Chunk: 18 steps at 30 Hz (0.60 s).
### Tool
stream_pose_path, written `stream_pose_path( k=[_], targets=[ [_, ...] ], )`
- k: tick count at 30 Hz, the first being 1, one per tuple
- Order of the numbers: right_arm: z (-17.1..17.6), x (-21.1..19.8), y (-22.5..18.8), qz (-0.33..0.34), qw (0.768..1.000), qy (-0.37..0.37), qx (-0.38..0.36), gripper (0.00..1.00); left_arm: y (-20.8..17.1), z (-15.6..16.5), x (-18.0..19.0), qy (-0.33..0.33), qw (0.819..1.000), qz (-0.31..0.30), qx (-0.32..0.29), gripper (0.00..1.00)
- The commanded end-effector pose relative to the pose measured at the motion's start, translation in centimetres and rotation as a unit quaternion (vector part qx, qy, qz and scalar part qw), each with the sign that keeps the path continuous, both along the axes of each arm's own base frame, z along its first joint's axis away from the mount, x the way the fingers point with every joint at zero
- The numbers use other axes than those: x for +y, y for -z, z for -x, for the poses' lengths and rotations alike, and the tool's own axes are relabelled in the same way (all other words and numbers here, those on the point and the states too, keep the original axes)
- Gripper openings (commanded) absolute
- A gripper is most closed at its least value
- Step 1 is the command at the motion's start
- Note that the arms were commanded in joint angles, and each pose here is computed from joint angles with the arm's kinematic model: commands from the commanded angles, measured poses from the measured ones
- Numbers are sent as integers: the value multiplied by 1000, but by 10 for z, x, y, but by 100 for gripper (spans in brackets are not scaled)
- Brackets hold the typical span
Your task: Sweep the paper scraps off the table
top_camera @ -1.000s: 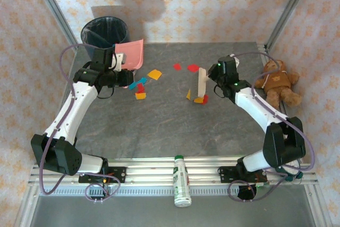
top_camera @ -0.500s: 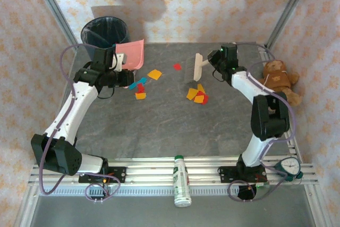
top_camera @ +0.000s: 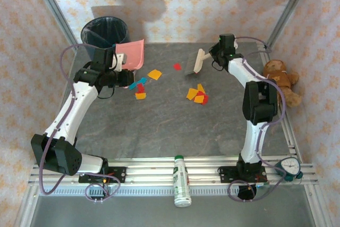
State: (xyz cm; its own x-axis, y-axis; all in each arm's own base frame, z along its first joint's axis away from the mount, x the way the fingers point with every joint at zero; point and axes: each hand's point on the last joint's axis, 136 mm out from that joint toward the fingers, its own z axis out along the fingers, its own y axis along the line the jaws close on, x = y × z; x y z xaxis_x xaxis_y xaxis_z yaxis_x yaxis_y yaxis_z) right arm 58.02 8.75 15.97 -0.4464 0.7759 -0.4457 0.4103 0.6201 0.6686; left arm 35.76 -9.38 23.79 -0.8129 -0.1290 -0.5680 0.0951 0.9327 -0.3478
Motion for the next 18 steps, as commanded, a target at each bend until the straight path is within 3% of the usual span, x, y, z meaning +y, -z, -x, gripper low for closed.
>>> stream_pose_path(
  k=[1,9,18],
  targets=[
    [5,-12,5,4,999,35,30,0,-6,2,0,8,1000,-15,-17,0],
    [39,-27,17,25,995,62,79,0,-6,3,0,8,1000,-17,-17,0],
    [89,-35,7,4,994,82,74,0,-5,3,-2,12,1000,-11,-9,0]
  ],
)
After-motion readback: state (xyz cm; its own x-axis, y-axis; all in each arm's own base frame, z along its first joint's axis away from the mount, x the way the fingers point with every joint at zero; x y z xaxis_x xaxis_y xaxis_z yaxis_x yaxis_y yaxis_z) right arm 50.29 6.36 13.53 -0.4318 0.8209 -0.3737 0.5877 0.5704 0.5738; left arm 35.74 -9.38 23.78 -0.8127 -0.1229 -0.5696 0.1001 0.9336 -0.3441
